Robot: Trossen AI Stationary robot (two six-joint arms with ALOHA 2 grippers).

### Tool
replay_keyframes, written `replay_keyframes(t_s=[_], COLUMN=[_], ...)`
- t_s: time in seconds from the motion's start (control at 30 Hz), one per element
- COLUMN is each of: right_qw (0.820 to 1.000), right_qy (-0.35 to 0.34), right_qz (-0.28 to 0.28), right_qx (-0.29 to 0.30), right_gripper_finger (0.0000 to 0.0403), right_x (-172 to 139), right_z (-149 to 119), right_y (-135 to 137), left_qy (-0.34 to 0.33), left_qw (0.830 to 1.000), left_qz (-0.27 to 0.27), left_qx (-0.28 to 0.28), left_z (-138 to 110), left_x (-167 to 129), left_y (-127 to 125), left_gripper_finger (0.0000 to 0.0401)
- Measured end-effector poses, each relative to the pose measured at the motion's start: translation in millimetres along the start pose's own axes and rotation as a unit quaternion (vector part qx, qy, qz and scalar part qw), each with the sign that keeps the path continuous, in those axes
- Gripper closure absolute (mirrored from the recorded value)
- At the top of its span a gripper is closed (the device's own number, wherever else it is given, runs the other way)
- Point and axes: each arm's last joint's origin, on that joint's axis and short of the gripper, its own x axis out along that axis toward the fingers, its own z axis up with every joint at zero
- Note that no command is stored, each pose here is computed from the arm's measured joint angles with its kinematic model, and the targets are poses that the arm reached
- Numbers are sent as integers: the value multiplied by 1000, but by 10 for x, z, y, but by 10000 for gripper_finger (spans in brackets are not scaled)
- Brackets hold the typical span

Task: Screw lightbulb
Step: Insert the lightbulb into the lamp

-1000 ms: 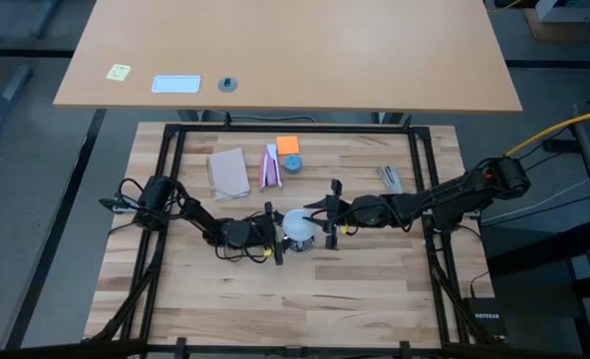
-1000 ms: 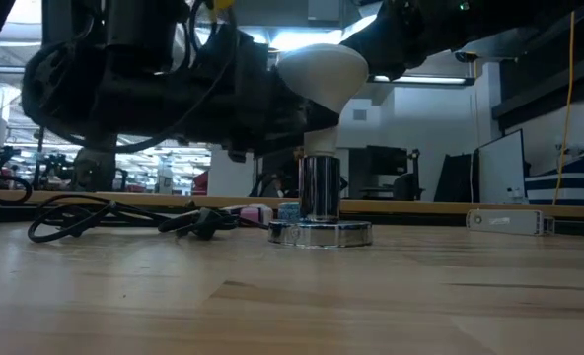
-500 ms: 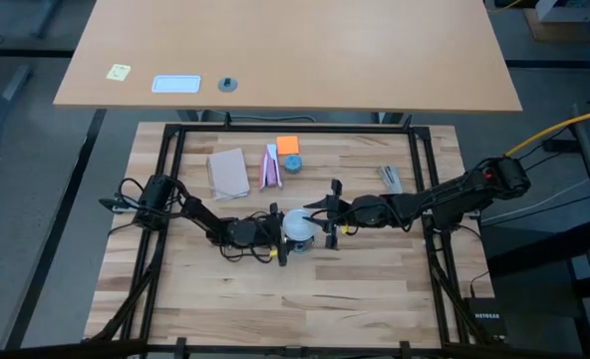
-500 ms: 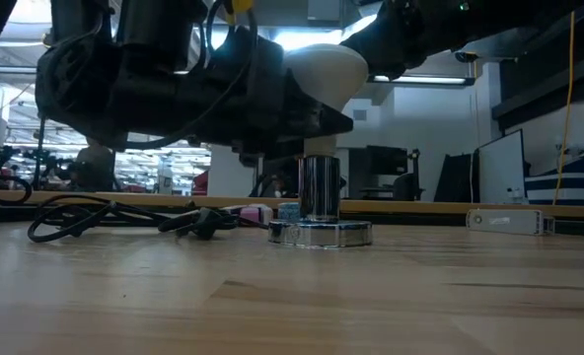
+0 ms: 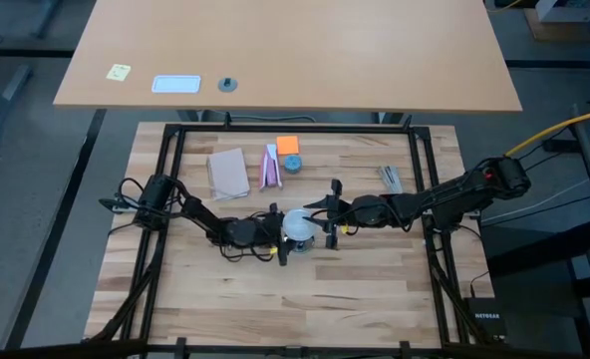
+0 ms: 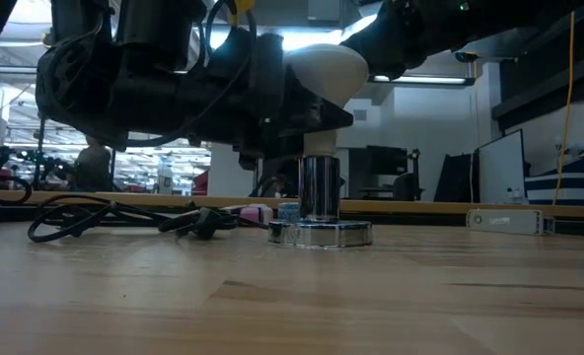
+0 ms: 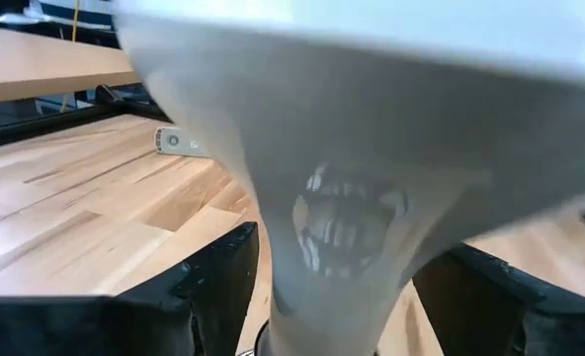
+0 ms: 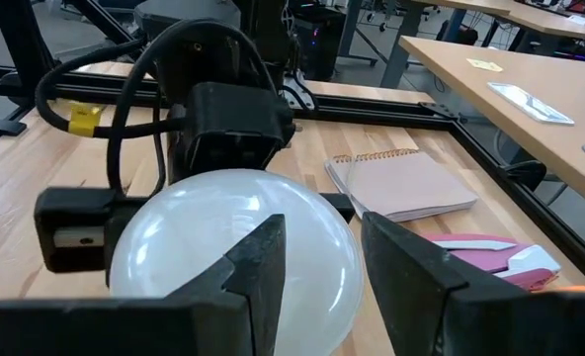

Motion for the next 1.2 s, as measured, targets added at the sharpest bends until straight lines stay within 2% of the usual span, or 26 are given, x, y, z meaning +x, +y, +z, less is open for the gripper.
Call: replay_keyframes(t_s=[0.3,0.43,0.63,0.93,1.2], right_qw=[1000,1000,1000,1000,1000], right_qy=[0,1,1,-1,-1], right_qz=[0,-9,-9,-10,-9], right_qx=[0,-1,-1,0,0], right_gripper_finger=[260,260,260,260,260], right_x=[0,0,0,1,1], right_z=[-2,-4,-4,-1,0], right_y=[-1,-5,-5,-6,-5], left_qy=[-22,-28,-25,-48,-15], left_qw=[999,1000,999,999,1000], left_qz=[-8,-9,-8,-9,-3], left_qx=[-22,-10,-19,-13,4], left_z=[-23,-12,-180,-160,-228], left_x=[-163,-156,-146,-79,-74], left_y=[66,59,91,73,83], left_gripper_finger=[152,152,152,152,152])
